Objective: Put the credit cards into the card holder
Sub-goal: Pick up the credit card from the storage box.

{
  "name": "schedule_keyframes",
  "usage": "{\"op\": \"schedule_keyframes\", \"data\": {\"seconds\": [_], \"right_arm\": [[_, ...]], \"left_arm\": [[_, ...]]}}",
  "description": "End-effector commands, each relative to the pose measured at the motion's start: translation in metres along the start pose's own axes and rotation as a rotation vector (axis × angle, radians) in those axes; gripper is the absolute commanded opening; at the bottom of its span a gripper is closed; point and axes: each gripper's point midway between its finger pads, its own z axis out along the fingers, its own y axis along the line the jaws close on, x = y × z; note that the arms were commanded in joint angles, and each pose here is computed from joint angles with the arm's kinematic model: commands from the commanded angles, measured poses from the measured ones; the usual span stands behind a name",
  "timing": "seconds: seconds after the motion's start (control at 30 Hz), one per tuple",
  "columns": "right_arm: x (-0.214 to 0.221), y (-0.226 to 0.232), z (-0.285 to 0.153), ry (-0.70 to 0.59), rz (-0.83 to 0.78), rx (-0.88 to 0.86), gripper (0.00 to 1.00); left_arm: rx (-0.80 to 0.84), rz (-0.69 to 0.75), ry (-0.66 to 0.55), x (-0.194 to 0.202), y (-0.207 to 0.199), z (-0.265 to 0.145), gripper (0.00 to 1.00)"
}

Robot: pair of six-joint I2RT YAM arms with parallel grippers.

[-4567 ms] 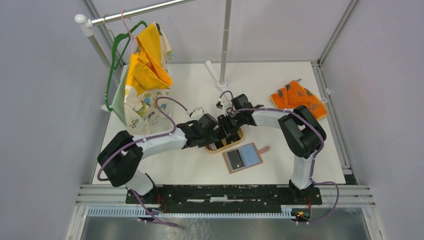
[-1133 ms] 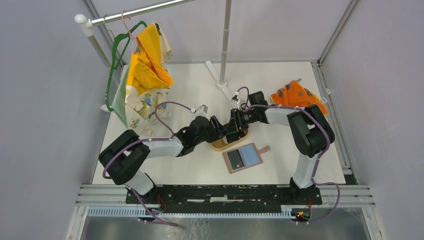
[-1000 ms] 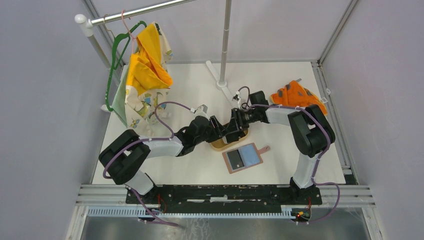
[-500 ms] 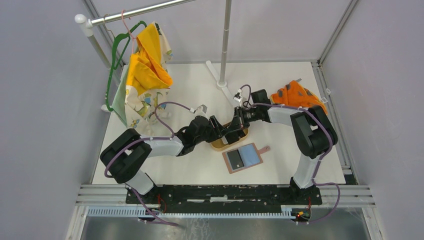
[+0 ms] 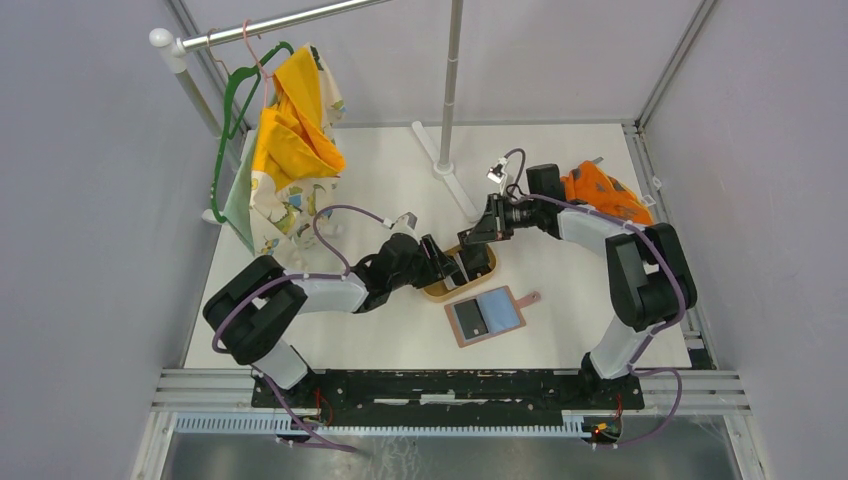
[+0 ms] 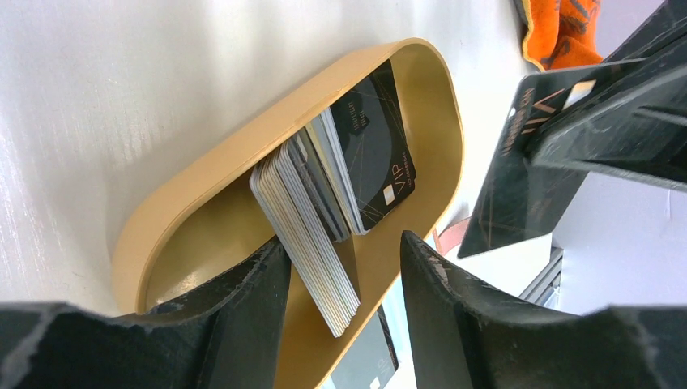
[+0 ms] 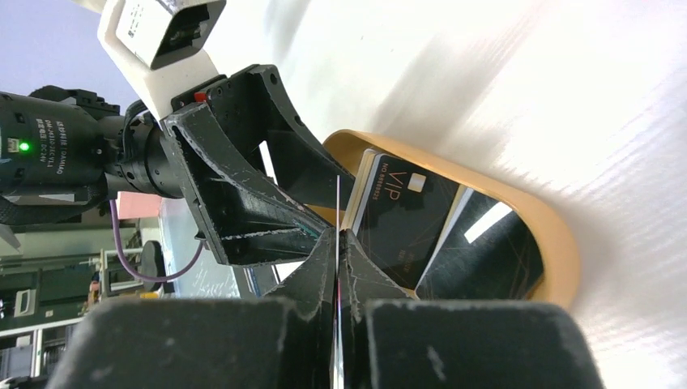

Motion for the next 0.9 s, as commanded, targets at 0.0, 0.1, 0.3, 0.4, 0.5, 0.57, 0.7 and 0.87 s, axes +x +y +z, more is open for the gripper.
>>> {"op": "schedule_keyframes", "data": {"seconds": [0.0,0.1,0.3,0.4,0.5,0.57,0.7,0.87], "right_arm": [[-0.025,0.009,-0.019,-0.070,-0.085,-0.003,0.00],[-0.030,0.001,-0.028,-0.093,-0.090,0.032,0.01],[-0.036,-0.005,-0.039,-0.123,-0.087,0.054,0.01],[-0.038,-0.006,-0.043,-0.133,-0.088,0.061,0.01],[-0.041,-0.008,-0.047,-0.144,-0.090,0.067,0.01],[-0.042,-0.009,-0.050,-0.150,-0.091,0.072,0.01],[-0.044,-0.011,-0.054,-0.159,-0.093,0.081,0.01],[-0.046,-0.009,-0.058,-0.165,-0.141,0.094,0.01]], "left_arm": [[0.059,0.044,-0.025,-0.011,-0.020,0.003,0.59],[0.087,0.059,-0.011,-0.011,-0.028,0.006,0.59],[0.140,0.074,0.002,-0.013,-0.044,0.013,0.60],[0.151,0.079,0.005,-0.013,-0.046,0.016,0.61],[0.162,0.085,0.009,-0.012,-0.049,0.021,0.61],[0.166,0.089,0.014,-0.013,-0.051,0.024,0.61],[0.182,0.098,0.029,-0.012,-0.057,0.031,0.61],[0.195,0.117,0.011,-0.017,-0.062,0.027,0.61]]}}
